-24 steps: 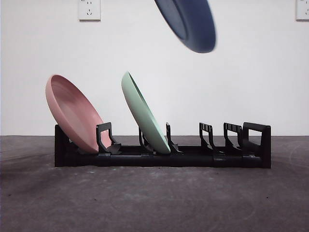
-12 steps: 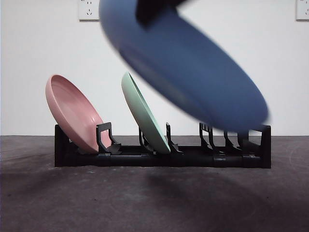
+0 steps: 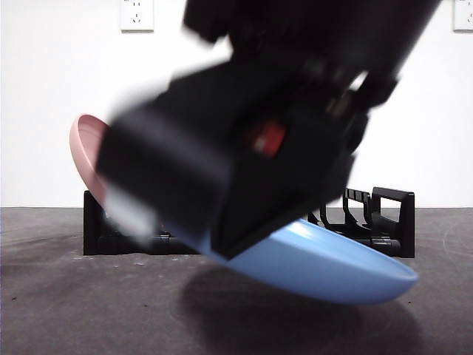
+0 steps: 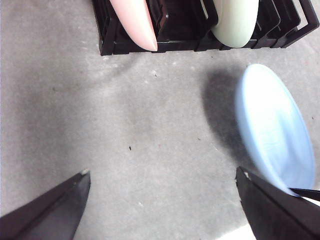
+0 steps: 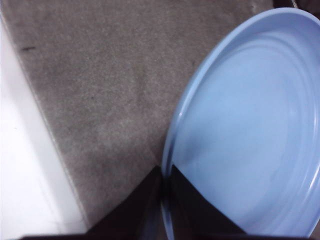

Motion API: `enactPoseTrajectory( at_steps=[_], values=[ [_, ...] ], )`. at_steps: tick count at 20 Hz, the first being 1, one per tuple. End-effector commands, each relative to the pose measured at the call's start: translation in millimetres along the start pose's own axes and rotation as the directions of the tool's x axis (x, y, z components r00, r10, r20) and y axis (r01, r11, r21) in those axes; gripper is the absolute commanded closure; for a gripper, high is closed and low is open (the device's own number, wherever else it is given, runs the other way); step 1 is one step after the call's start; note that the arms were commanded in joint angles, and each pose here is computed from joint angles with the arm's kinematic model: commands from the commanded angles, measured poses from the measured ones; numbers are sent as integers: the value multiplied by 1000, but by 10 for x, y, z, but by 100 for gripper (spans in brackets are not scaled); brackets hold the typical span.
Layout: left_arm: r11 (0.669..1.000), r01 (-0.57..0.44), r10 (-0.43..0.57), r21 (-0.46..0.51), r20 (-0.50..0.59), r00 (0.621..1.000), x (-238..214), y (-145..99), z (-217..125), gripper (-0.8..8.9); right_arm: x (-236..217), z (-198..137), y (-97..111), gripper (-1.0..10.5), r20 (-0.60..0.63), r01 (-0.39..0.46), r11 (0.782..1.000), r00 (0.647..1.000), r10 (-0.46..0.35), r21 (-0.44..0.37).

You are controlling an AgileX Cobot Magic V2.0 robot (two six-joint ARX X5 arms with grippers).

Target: Place the plate

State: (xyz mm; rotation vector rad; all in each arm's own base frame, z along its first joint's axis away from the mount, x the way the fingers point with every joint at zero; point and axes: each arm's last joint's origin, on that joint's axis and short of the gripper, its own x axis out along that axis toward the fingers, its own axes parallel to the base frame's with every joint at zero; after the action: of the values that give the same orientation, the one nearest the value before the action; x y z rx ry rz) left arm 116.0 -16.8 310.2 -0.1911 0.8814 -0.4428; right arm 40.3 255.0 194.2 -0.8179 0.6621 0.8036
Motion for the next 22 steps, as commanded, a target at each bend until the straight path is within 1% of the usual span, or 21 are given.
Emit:
enactPoseTrajectory(
  at_steps=[1,3,6,7,9,11,14,20,22],
  values=[
    [999,5,-6,37,22,1000,-38,-23,47,349,91,35,74,930,1,5,993,1000,-5,-118],
    [999,5,-6,39,23,1000,-38,-23,49,348,162,41,94,930,-6,7,985,1000,-8,-173],
    [999,5,-6,40,23,1000,-38,-23,49,349,223,35,107,930,-20,5,979,1000,-9,-203],
    [999,5,-6,41,23,1000,-38,-23,49,349,237,32,110,930,-27,-10,979,1000,4,-205],
    [999,5,-6,41,23,1000,-38,-23,49,349,249,26,105,930,-45,-74,976,997,66,-207],
    [999,5,-6,41,24,1000,-38,-23,50,349,252,23,110,926,-53,-118,967,993,109,-228],
    [999,5,-6,41,24,1000,-38,-23,50,349,252,24,110,867,-53,-117,966,993,108,-230],
    [999,5,-6,41,24,1000,-38,-23,50,349,254,15,102,864,-62,-112,964,993,100,-241],
    [999,5,-6,41,24,1000,-38,-23,50,348,265,14,79,846,-66,-106,966,994,93,-237]
  ],
)
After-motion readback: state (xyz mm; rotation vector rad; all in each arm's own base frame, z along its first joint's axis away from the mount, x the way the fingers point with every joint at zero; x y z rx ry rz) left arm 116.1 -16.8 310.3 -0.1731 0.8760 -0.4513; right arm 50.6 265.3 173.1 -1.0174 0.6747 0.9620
